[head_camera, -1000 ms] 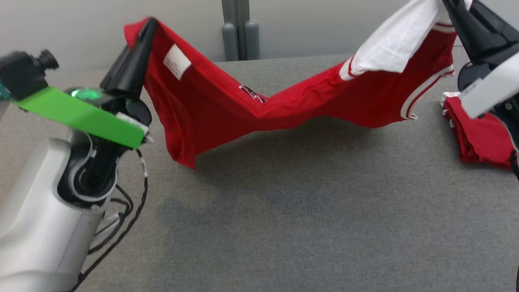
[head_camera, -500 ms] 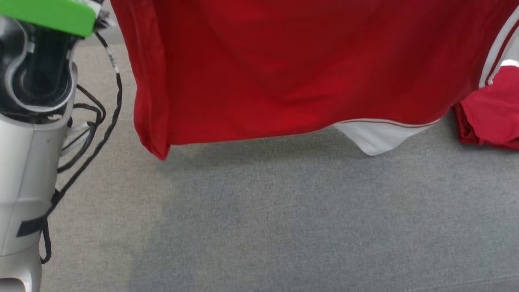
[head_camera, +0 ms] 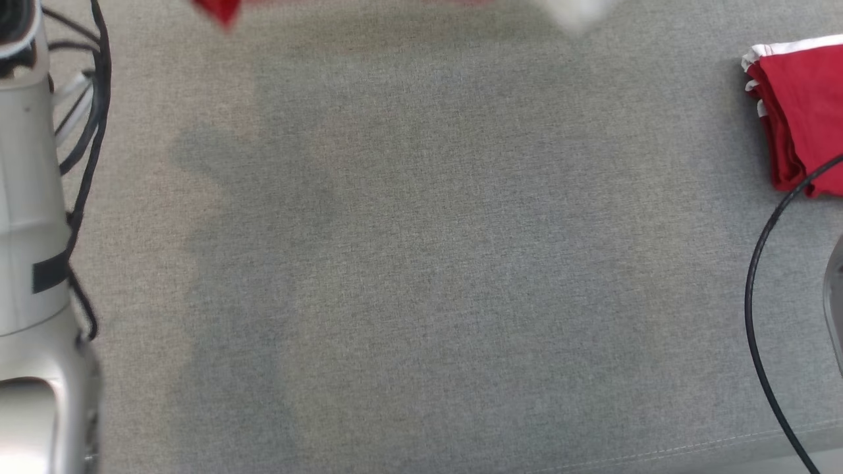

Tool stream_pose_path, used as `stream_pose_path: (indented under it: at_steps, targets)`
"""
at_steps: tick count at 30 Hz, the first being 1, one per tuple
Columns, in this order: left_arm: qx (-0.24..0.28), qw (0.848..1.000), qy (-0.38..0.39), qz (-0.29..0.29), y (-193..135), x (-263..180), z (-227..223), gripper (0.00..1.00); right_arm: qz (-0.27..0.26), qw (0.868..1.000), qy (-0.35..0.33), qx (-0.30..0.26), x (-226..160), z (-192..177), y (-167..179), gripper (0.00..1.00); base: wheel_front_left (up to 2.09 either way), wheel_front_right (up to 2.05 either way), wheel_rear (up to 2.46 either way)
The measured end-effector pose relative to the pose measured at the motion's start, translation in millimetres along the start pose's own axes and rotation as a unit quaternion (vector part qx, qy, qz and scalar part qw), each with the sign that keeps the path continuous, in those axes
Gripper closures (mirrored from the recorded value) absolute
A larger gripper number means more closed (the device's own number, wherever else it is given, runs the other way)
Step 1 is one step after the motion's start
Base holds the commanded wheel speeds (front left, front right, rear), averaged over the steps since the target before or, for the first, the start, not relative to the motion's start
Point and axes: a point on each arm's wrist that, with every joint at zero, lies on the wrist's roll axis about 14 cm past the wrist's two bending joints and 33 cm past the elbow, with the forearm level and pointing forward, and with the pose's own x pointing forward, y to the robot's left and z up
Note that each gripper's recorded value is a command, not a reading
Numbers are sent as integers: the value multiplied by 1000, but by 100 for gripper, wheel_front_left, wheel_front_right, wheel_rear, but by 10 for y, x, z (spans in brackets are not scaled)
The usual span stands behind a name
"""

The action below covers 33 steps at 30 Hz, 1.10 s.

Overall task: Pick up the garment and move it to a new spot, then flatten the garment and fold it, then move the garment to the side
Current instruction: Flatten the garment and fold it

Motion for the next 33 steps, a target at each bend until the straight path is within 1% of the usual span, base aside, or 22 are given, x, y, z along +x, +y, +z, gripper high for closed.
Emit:
stream_pose_path:
  at_steps: [2,4,6,8,10,11,13,14,15,16,17,18,20,21,23,25,27,30,33]
  targets:
    - [-10,999,-26,-15,-127,28,81,100,4,1000,-17,-4,41,57,21,100,0,0,0]
    - [-21,999,-24,-18,-190,-28,14,100,16,1000,2,-15,-5,-72,56,100,0,0,0]
    - [-26,999,20,-14,-184,-223,-251,100,25,997,61,-27,-221,-441,52,100,0,0,0]
    - [-25,997,67,7,-59,-482,-520,100,31,991,127,-30,-512,-822,52,100,0,0,0]
    - [-23,991,124,36,102,-822,-814,100,40,976,210,-30,-888,-1219,48,100,0,0,0]
    - [-29,988,143,51,165,-958,-912,100,40,971,235,-25,-1041,-1340,46,100,0,0,0]
    - [-40,978,186,87,301,-1314,-1122,100,40,948,316,-11,-1507,-1647,34,100,0,0,0]
    - [-45,974,198,104,360,-1453,-1174,100,37,937,346,-6,-1694,-1730,12,100,0,0,0]
    - [-52,968,212,122,403,-1612,-1223,100,35,920,391,0,-1951,-1828,-16,100,0,0,0]
    - [-63,962,227,137,418,-1772,-1275,100,31,906,423,5,-2177,-1866,-52,100,0,0,0]
    - [-72,956,240,151,419,-1923,-1313,100,25,890,454,16,-2379,-1885,-76,100,0,0,0]
    - [-77,952,250,161,424,-2045,-1334,100,23,880,474,18,-2522,-1871,-98,100,0,0,0]
    - [-106,934,284,190,401,-2393,-1417,100,12,855,518,28,-2820,-1805,-173,100,0,0,0]
    - [-111,927,302,195,375,-2535,-1445,100,9,846,533,31,-2936,-1766,-190,100,0,0,0]
    - [-120,913,328,211,363,-2793,-1428,100,-1,819,572,42,-3235,-1671,-214,100,0,0,0]
    - [-115,904,351,217,346,-2993,-1392,100,-11,802,595,51,-3436,-1560,-220,100,0,0,0]
    - [-110,894,373,223,310,-3204,-1355,100,-20,788,612,58,-3592,-1427,-232,100,0,0,0]
    - [-104,886,387,234,298,-3404,-1264,100,-30,765,639,70,-3843,-1268,-192,100,0,0,0]
    - [-96,878,400,245,292,-3595,-1175,100,-37,747,658,82,-4035,-1132,-118,100,0,0,0]
